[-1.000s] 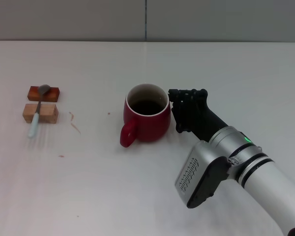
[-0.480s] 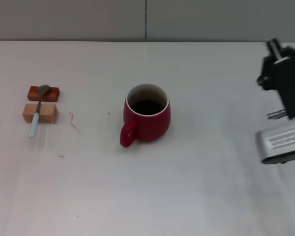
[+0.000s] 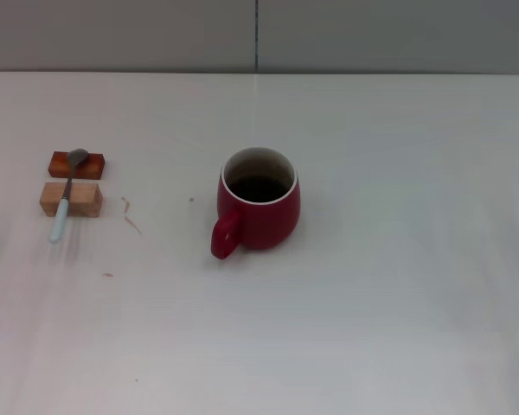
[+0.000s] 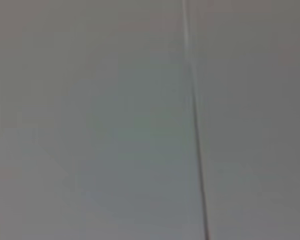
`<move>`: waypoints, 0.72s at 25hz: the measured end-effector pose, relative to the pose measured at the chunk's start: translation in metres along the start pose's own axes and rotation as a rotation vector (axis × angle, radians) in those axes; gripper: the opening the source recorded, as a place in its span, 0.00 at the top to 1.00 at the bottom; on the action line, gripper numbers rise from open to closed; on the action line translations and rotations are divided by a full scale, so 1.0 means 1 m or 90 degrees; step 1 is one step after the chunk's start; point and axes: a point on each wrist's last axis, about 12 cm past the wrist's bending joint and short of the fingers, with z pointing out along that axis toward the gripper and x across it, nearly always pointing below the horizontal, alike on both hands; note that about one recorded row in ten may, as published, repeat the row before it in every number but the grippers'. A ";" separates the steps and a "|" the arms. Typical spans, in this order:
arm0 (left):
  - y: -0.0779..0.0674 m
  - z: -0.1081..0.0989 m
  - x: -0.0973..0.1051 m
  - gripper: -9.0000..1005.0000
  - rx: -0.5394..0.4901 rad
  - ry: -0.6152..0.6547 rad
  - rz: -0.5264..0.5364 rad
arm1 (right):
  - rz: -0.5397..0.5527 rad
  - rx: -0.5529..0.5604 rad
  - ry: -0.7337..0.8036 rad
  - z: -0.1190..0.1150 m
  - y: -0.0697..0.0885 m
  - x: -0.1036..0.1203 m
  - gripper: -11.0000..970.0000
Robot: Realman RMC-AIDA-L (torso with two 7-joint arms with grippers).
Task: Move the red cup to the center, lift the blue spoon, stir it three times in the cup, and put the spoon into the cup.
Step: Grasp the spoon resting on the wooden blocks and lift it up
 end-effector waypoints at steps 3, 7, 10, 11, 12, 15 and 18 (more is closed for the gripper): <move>-0.001 -0.001 0.001 0.18 0.003 0.003 0.000 | -0.016 0.006 -0.026 -0.005 -0.007 -0.005 0.66; -0.004 -0.003 0.003 0.18 0.010 0.007 -0.003 | -0.012 0.017 -0.035 -0.007 -0.014 -0.007 0.51; -0.006 -0.006 0.003 0.19 0.017 0.005 -0.004 | -0.018 0.018 -0.035 -0.008 -0.022 -0.008 0.44; -0.007 -0.008 0.004 0.19 0.021 0.003 -0.005 | -0.022 0.017 -0.033 -0.007 -0.024 -0.008 0.41; -0.009 -0.014 0.004 0.19 0.025 0.001 -0.008 | -0.033 0.013 -0.026 -0.003 -0.026 -0.007 0.39; -0.013 -0.026 0.006 0.19 0.026 -0.004 0.000 | -0.049 0.005 -0.009 0.008 -0.027 -0.004 0.31; -0.025 -0.040 0.012 0.19 0.033 -0.006 0.034 | -0.073 -0.004 0.006 0.021 -0.029 -0.002 0.27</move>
